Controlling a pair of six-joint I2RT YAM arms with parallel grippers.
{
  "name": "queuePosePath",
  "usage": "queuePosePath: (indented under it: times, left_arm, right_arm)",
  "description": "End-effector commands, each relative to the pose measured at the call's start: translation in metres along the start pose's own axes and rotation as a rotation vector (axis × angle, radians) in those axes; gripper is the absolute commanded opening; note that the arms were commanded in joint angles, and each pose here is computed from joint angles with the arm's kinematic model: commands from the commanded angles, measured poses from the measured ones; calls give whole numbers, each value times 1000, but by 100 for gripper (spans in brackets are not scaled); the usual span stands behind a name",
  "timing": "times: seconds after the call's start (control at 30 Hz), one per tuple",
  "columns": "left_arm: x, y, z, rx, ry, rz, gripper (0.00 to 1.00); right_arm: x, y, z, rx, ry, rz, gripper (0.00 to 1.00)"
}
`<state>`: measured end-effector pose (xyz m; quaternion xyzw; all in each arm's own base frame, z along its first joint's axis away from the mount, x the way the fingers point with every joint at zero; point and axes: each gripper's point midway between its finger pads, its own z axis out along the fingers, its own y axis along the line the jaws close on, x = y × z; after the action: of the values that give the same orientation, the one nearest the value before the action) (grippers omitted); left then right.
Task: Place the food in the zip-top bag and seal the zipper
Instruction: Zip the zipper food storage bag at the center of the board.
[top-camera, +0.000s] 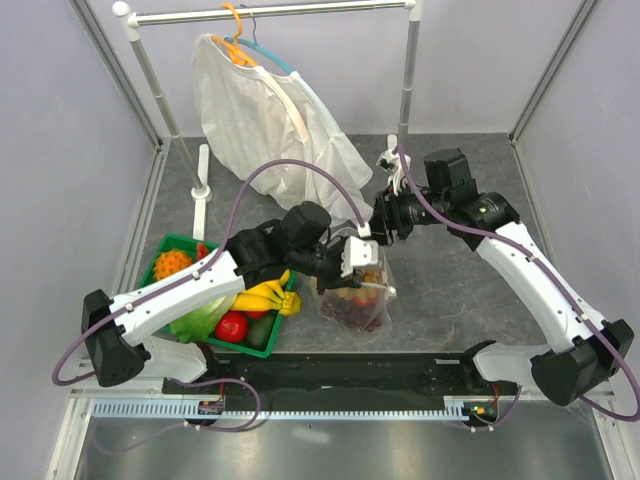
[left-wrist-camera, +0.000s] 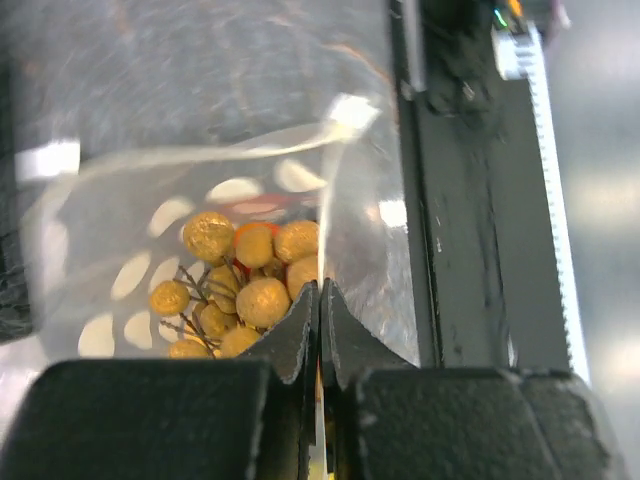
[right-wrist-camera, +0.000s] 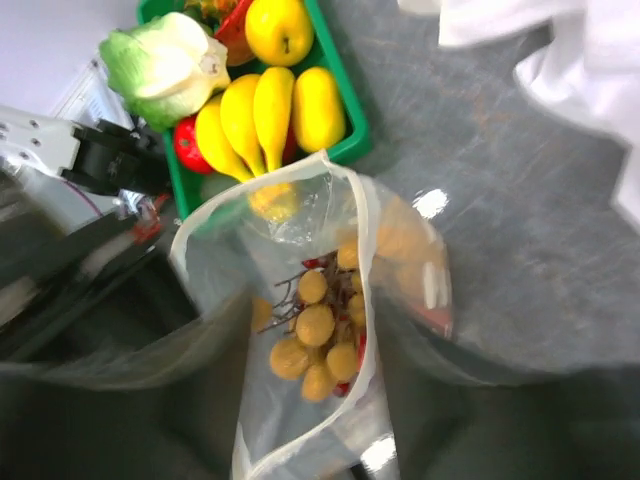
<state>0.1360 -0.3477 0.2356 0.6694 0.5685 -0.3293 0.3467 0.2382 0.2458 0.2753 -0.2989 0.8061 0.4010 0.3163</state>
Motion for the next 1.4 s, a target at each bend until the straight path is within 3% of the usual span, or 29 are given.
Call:
queuePosePath:
  times: [0.0,0.1,0.27,0.37,0.53,0.8,1.0,1.1,1.23,1.37]
  left_arm:
    - [-15,35,-8,-165,-139,-289,2]
    - [-8,40,-10,-185,-154,-357,2]
    - [1,38,-12,-198,-191,-410,2]
    - [-1,36,-13,-186,-207,-441,2]
    - [-17,34,-15,-140,-252,-433,2]
    - [-36,39,-12,-106,-288,-447,2]
    - [-41,45,-9,-108,-310,-479,2]
    - [-41,45,-7,-105,-310,-480,2]
    - [-40,46,-7,-108,-312,-499,2]
    - [-38,46,-3,-101,-313,-520,2]
  right_arm:
    - [-30,15,-28,20,-99,-122,77]
    - [-8,20,-48,33,-77,-155,85]
    - [45,24,-79,120,-120,-242,84]
    - [53,28,-88,139,-174,-283,79]
    - [64,31,-79,73,-180,-356,65]
    - [94,10,-69,68,-89,-608,64]
    - [92,8,-58,54,-165,-592,63]
    - [89,-1,-52,85,-192,-577,58]
    - [89,-2,-41,47,-198,-523,41]
    - [80,-2,-37,37,-228,-515,35]
